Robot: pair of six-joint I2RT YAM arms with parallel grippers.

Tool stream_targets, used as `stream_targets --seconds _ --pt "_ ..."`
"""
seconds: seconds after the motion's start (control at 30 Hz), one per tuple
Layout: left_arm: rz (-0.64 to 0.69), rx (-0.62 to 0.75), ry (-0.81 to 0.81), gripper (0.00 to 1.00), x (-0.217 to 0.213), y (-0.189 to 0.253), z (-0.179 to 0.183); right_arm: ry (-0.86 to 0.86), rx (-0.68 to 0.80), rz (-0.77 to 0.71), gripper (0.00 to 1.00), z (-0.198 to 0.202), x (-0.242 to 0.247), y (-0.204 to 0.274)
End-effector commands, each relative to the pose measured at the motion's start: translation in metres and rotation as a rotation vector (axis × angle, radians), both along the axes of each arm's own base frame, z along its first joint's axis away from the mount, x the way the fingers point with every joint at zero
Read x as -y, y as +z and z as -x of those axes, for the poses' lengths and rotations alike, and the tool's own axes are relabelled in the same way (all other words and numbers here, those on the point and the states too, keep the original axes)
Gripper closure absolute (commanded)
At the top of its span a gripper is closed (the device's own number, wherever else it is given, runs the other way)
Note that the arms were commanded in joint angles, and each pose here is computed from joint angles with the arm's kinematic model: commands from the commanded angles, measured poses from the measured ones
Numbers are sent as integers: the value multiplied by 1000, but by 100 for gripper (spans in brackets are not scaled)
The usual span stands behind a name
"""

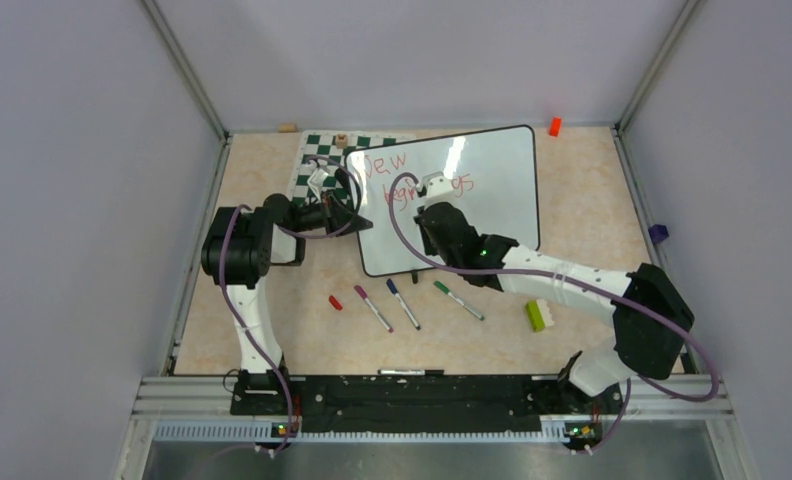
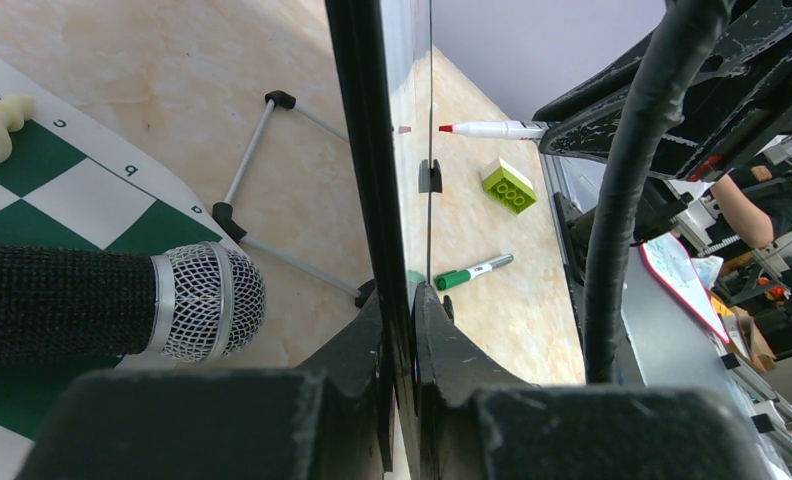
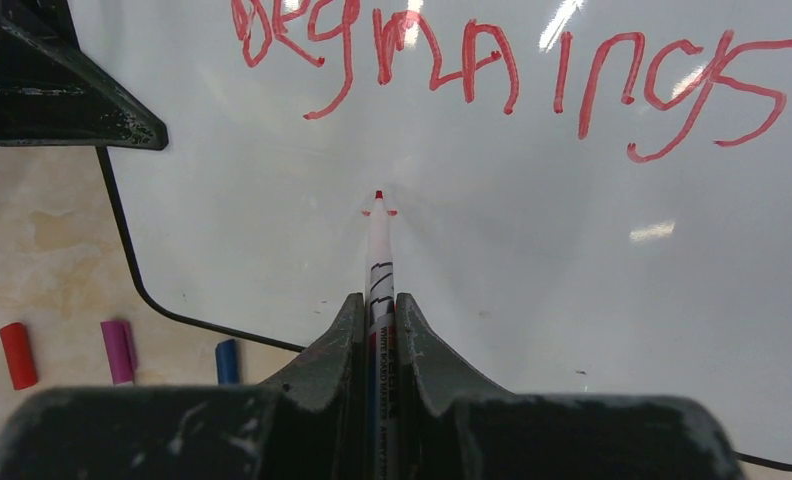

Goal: Write a sentence on the whiteboard

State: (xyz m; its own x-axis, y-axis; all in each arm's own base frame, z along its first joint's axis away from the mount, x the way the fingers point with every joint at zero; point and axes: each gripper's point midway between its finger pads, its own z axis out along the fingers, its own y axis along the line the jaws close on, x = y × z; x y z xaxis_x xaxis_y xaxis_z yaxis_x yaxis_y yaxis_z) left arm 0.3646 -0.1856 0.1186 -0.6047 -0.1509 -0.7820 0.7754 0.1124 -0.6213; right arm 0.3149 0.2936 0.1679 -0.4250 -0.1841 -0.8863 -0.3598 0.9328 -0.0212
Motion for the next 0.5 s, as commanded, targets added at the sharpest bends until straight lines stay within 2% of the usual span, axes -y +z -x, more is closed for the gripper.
stream_targets --seconds 0.0,0.47 --pt "-38 259 -38 100 -4 2 4 27 77 -71 100 -7 -14 40" --pt "-38 255 -36 100 -4 2 4 -6 39 9 100 -16 -16 18"
